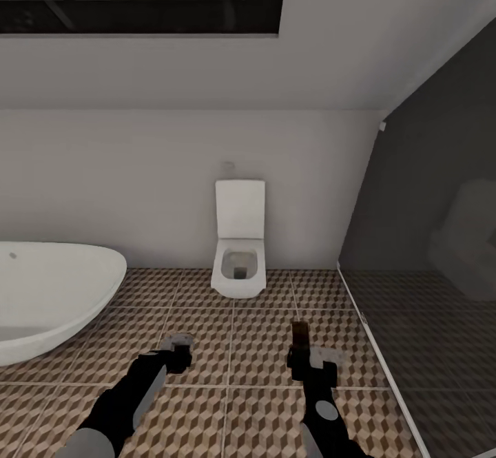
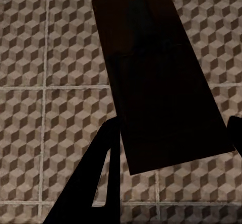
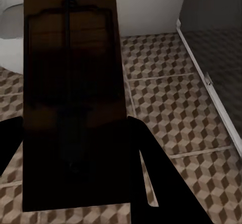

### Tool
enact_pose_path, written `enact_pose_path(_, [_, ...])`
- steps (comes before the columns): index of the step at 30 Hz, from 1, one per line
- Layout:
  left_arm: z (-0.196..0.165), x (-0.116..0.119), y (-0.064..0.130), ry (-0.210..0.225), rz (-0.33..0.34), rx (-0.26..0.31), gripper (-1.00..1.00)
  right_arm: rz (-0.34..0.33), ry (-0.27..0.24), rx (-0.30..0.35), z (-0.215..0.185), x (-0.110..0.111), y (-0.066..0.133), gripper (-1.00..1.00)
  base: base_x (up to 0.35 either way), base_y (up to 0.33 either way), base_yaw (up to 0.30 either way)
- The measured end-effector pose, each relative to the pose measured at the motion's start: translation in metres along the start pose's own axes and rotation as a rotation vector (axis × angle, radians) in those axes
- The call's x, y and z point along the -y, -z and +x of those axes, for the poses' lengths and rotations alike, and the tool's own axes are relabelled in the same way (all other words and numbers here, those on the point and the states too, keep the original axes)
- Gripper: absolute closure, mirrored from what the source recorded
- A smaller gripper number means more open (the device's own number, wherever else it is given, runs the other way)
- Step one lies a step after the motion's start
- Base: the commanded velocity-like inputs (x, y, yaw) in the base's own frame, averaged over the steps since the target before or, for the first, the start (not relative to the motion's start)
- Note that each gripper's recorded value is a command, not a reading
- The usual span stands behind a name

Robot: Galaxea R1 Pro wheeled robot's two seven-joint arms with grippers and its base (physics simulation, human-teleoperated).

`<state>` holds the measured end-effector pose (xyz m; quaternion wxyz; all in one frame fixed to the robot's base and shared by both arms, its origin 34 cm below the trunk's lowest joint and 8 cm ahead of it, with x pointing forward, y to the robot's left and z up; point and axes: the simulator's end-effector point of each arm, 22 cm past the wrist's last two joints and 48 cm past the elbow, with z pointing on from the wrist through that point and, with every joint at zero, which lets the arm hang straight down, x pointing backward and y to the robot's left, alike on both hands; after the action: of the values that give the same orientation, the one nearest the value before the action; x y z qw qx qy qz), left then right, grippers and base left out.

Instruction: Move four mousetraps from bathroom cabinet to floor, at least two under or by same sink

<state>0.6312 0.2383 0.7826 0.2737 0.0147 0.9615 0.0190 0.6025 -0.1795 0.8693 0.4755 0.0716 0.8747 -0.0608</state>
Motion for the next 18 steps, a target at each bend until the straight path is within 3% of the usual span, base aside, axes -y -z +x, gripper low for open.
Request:
enact_pose_path(5, [-0.028,-0.039,-0.013,0.012,-0.062,-0.049,1.0,-0.015,0.023,-0.028,-0.011,-0.004,0.004,1.0,0.0,0.0,0.0])
enact_pose_path(10, [-0.031,-0.049,-0.024,0.029,-0.08,0.032,1.0,-0.015,0.041,-0.066,0.002,-0.004,0.003,1.0,0.0,0.0,0.0])
enact_pose_path(18, [0.0,-0.048,-0.038,0.038,-0.086,0.084,1.0,-0.013,0.101,-0.156,0.023,-0.002,0.005,1.0,0.0,0.0,0.0])
